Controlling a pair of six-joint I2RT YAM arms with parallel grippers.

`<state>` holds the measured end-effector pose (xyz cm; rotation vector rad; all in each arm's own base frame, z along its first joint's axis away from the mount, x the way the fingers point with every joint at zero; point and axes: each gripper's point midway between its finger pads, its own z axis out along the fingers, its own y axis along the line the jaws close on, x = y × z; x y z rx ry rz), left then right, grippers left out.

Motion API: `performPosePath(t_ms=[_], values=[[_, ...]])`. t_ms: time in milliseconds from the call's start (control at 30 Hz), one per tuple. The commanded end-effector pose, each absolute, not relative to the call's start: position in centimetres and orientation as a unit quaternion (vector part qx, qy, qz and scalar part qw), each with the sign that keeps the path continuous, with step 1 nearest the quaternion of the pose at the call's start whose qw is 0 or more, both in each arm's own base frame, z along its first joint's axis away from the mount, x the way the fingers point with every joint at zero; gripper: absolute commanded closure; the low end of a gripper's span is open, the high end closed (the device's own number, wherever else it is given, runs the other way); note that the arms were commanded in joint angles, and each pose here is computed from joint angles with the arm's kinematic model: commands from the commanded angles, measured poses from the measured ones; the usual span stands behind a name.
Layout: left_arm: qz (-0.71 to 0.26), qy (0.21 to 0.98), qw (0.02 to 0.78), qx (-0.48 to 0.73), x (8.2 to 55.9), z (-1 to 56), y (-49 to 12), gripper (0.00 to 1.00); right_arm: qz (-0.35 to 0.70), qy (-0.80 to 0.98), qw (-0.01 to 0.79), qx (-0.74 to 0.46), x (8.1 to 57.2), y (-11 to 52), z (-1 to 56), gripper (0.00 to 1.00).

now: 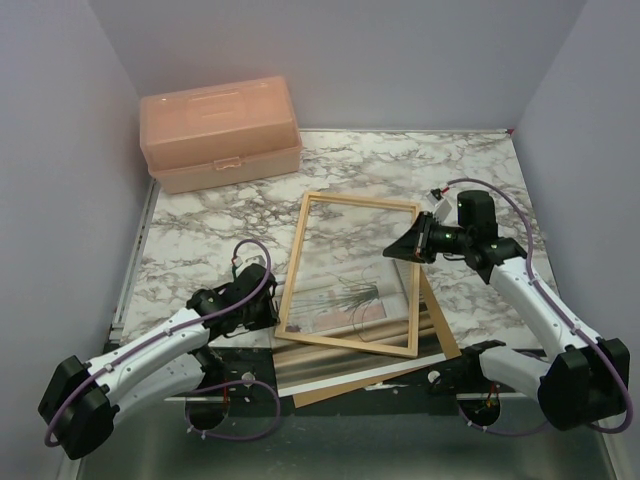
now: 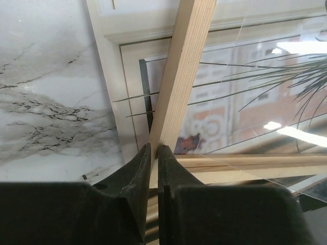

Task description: Put the photo into the frame

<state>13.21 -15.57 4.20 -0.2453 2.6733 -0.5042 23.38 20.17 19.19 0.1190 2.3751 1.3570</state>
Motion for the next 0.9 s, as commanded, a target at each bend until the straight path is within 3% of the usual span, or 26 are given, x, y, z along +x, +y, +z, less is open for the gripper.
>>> performPosePath(t_ms=[0,867], values=[[-0.169,0.960,0.208,-0.082,13.4,4.0,-15.3,0.88,0.522,0.824,0.218,0.022,23.4,20.8,21.1,0.99],[-0.149,0.963,0.209,-0.080,13.2,3.8,-14.4,0.90,0.532,0.826,0.184,0.016,22.8,21.1,19.1,0.99]])
